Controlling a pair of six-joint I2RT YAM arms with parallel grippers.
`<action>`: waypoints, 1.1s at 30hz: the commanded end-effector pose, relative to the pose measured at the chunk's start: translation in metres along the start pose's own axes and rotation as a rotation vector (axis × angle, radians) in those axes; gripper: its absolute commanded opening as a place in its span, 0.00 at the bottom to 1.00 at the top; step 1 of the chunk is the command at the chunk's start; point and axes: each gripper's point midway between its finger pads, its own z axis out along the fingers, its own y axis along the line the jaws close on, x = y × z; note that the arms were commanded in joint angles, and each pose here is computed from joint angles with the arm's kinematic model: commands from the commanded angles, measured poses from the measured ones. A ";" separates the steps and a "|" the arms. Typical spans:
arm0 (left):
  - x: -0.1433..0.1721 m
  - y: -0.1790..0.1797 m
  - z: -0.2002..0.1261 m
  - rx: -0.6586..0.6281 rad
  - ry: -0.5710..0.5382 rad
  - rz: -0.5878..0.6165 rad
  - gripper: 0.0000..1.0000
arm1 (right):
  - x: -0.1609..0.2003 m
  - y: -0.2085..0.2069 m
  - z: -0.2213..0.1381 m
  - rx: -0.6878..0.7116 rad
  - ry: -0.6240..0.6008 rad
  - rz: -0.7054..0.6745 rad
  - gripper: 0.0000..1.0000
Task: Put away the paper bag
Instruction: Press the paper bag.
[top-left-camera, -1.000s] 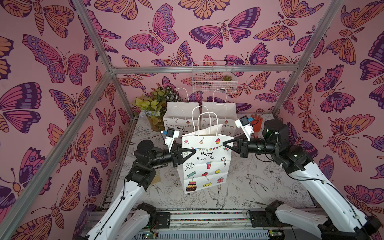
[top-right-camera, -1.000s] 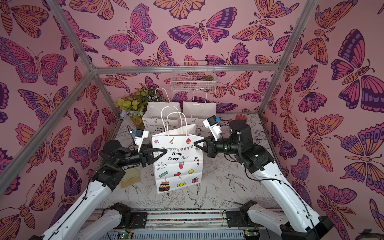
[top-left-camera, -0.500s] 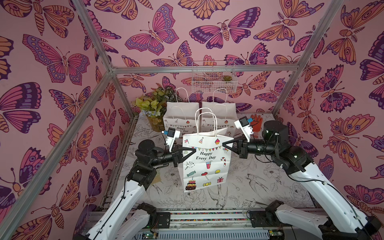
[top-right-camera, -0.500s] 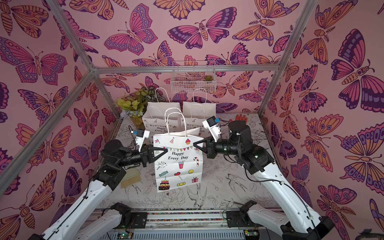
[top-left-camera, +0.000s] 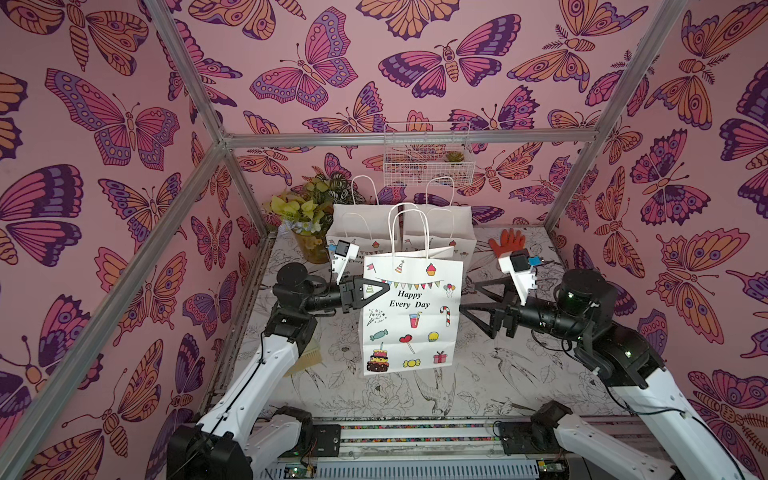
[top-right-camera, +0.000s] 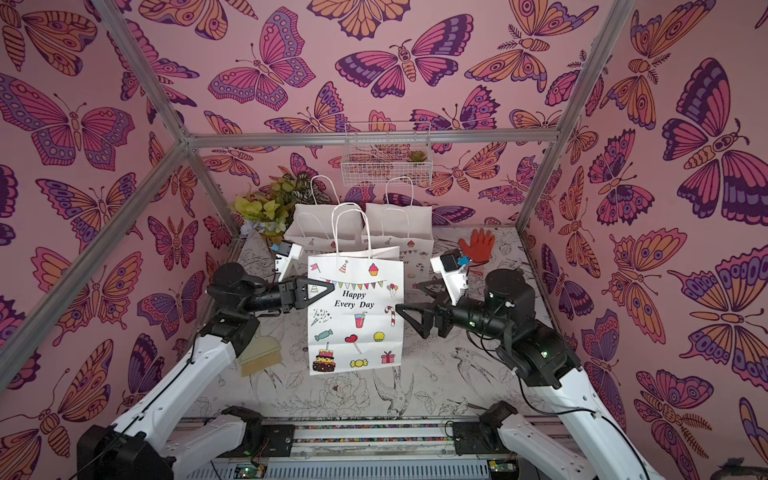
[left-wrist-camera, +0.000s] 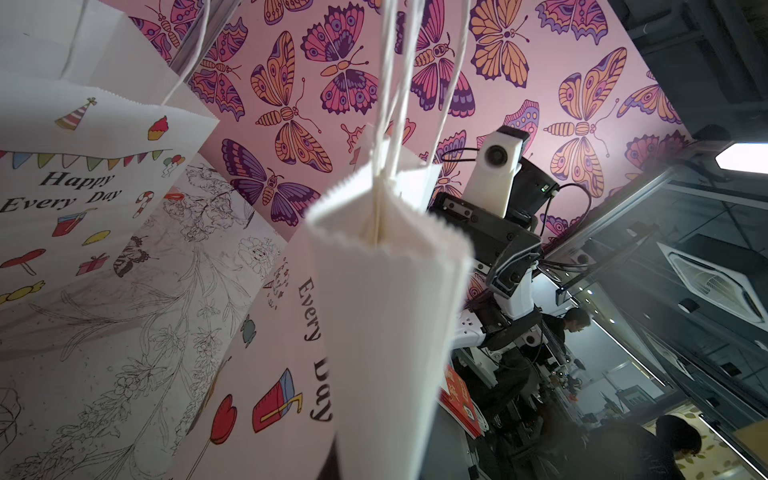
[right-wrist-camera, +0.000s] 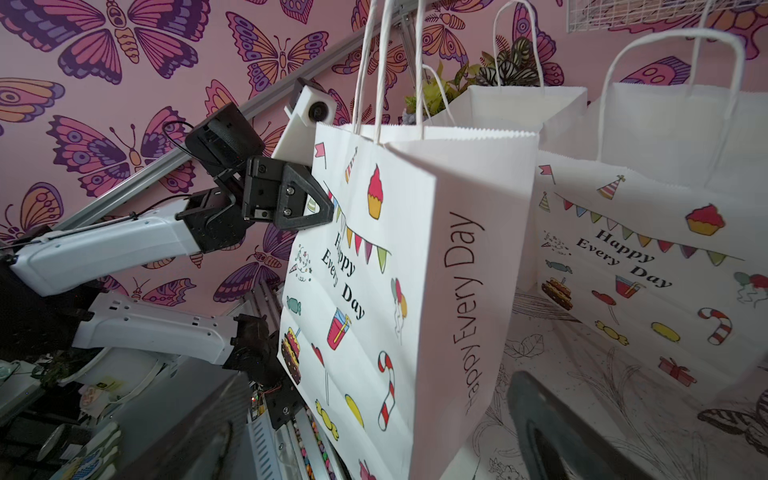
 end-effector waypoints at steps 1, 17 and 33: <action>-0.020 -0.040 -0.001 0.116 0.029 0.089 0.00 | 0.006 -0.013 -0.007 0.059 -0.017 -0.004 0.99; -0.076 -0.065 0.001 0.233 -0.013 0.094 0.00 | 0.026 -0.034 0.010 -0.143 -0.030 0.233 0.99; -0.069 -0.078 0.021 0.301 0.022 0.024 0.00 | 0.026 0.002 0.049 -0.282 0.032 0.138 0.99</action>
